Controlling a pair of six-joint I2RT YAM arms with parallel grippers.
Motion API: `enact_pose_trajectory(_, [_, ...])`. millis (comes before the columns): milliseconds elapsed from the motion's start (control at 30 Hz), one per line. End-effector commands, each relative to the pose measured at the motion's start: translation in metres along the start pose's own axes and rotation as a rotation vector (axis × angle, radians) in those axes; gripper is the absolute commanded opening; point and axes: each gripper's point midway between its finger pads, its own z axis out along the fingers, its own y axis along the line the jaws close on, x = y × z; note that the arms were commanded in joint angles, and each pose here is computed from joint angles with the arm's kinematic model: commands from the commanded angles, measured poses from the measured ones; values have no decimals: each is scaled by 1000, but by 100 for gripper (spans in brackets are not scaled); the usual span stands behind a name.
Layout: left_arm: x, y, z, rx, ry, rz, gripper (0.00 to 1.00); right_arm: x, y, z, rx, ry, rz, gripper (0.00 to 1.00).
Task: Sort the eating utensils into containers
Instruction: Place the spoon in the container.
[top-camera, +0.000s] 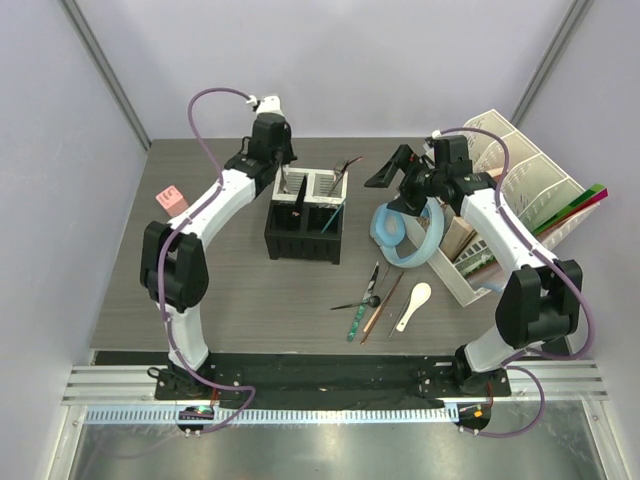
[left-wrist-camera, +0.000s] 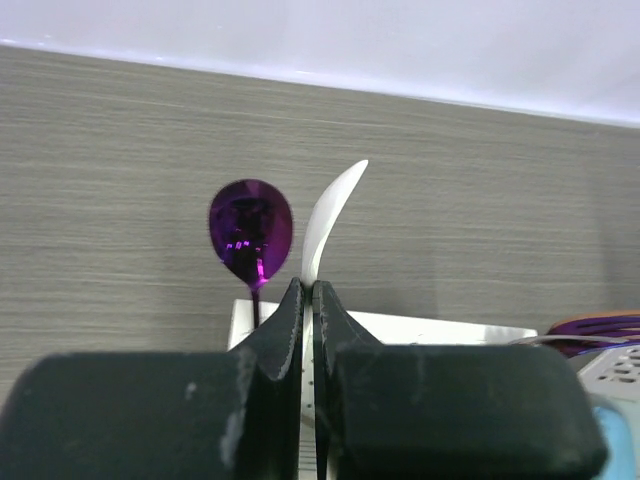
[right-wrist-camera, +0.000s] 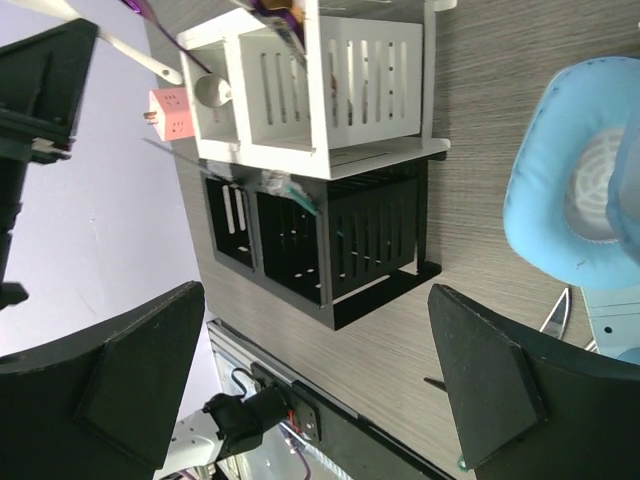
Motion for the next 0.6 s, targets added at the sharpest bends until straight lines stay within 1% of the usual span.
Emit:
enact_pose_trajectory(0, [-12,-17,3,15,-94,-62,0,-5,8,5,-31,-1,-28,100])
enact_pose_trajectory(33, [-2,-18,3,12,-81,-60,0,-6,6,6,-26,-1,-26,100])
enact_pose_trajectory(100, [1,-19,2,14,-99,-70,0,-5,5,8,-22,3,-20,100])
enact_pose_trajectory(133, [17,-15,2,-3,-75,-61,0,-5,4,9,-20,7,-19,100])
enact_pose_trajectory(167, [16,-16,2,-5,-97,-76,0,-4,2,11,-16,11,-16,100])
enact_pose_trajectory(200, [28,-13,1,-19,-84,-72,0,-2,-1,11,-10,18,-11,100])
enact_pose_trajectory(267, [35,-13,-2,-24,-89,-72,0,0,-2,13,-8,29,5,100])
enact_pose_trajectory(300, [46,-8,-2,-40,-78,-58,0,1,0,12,-18,38,9,100])
enact_pose_trajectory(367, [48,-7,-6,-53,-97,-53,0,3,2,13,-20,43,11,100])
enact_pose_trajectory(467, [63,-3,-7,-62,-77,-20,0,4,1,14,-14,48,8,100])
enact_pose_trajectory(567, [66,1,-11,-74,-70,-11,0,3,6,13,-21,47,0,100])
